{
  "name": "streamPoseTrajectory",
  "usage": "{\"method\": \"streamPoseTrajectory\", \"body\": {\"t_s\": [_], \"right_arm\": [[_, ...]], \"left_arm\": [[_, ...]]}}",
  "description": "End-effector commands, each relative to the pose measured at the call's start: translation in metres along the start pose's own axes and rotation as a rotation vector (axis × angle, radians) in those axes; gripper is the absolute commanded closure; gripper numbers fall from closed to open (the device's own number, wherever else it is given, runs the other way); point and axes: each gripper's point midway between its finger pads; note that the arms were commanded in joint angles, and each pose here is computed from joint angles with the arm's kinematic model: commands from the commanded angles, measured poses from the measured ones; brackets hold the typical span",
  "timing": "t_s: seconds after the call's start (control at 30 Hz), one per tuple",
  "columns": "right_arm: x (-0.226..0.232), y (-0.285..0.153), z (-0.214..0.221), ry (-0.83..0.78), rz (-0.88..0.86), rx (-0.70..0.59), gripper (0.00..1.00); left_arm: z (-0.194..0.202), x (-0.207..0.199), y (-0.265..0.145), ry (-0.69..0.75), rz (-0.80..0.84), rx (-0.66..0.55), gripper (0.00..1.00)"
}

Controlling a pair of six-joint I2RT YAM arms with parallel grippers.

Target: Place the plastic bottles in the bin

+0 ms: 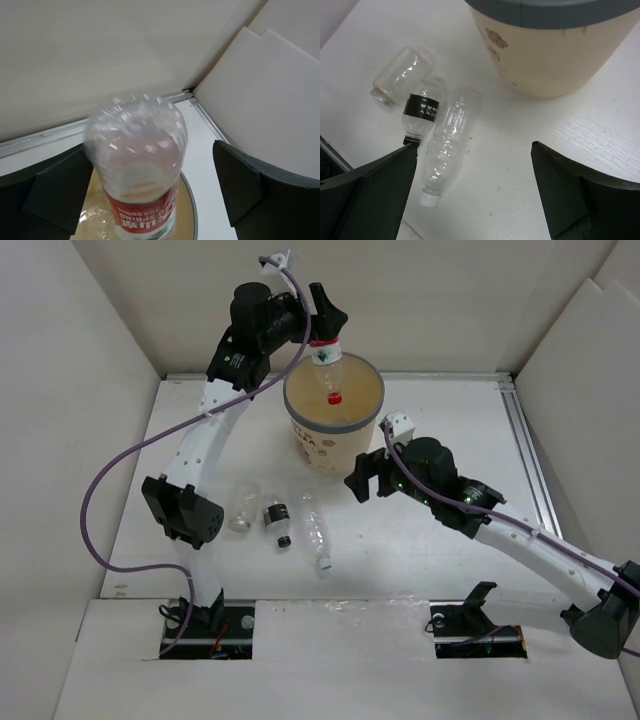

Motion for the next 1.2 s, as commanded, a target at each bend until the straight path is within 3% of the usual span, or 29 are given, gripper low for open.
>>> {"method": "streamPoseTrajectory", "body": {"t_s": [0.0, 0.17, 0.33, 0.63, 0.87, 0.93, 0.97, 1.03, 1.13, 1.17], "right_arm": [[0.017, 0.005, -0.009, 0.004, -0.037, -0.045, 0.01], [0.043, 0.038, 0.036, -0.024, -0.032, 0.115, 0.01], [0.073, 0.066, 0.082, 0.055, -0.057, 0.221, 0.01], [0.124, 0.081, 0.139, 0.048, -0.14, 0.34, 0.01], [0.12, 0.096, 0.193, 0.051, -0.079, 0.454, 0.04], [0.125, 0.1, 0.2, 0.053, -0.083, 0.46, 0.11], [0.125, 0.1, 0.204, 0.058, -0.077, 0.472, 0.22], [0.123, 0.099, 0.201, 0.067, -0.064, 0.461, 0.33], [0.11, 0.09, 0.199, 0.059, -0.021, 0.438, 0.73], [0.107, 0.082, 0.189, 0.07, -0.011, 0.427, 0.81]], "left_arm": [[-0.004, 0.008, 0.003, 0.059, -0.045, -0.027, 0.0], [0.009, 0.011, -0.007, 0.043, -0.054, 0.004, 0.0], [0.029, 0.026, -0.035, 0.021, -0.119, 0.028, 0.0], [0.023, -0.006, -0.134, -0.039, -0.122, -0.048, 0.0], [0.019, -0.031, -0.174, -0.031, -0.119, -0.092, 0.0], [0.021, -0.033, -0.179, -0.03, -0.104, -0.091, 0.0], [0.017, -0.038, -0.185, -0.027, -0.093, -0.106, 0.0], [0.017, -0.037, -0.188, -0.037, -0.098, -0.113, 0.0], [0.016, -0.036, -0.188, -0.037, -0.105, -0.119, 0.0], [0.016, -0.036, -0.188, -0.037, -0.105, -0.119, 0.0]]}}
Point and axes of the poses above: each gripper's point midway between its finger pads, its own y axis out along the fingers, its own x axis along the line the jaws close on, z = x × y, and after that the axes turned 13 degrees about -y, right-handed
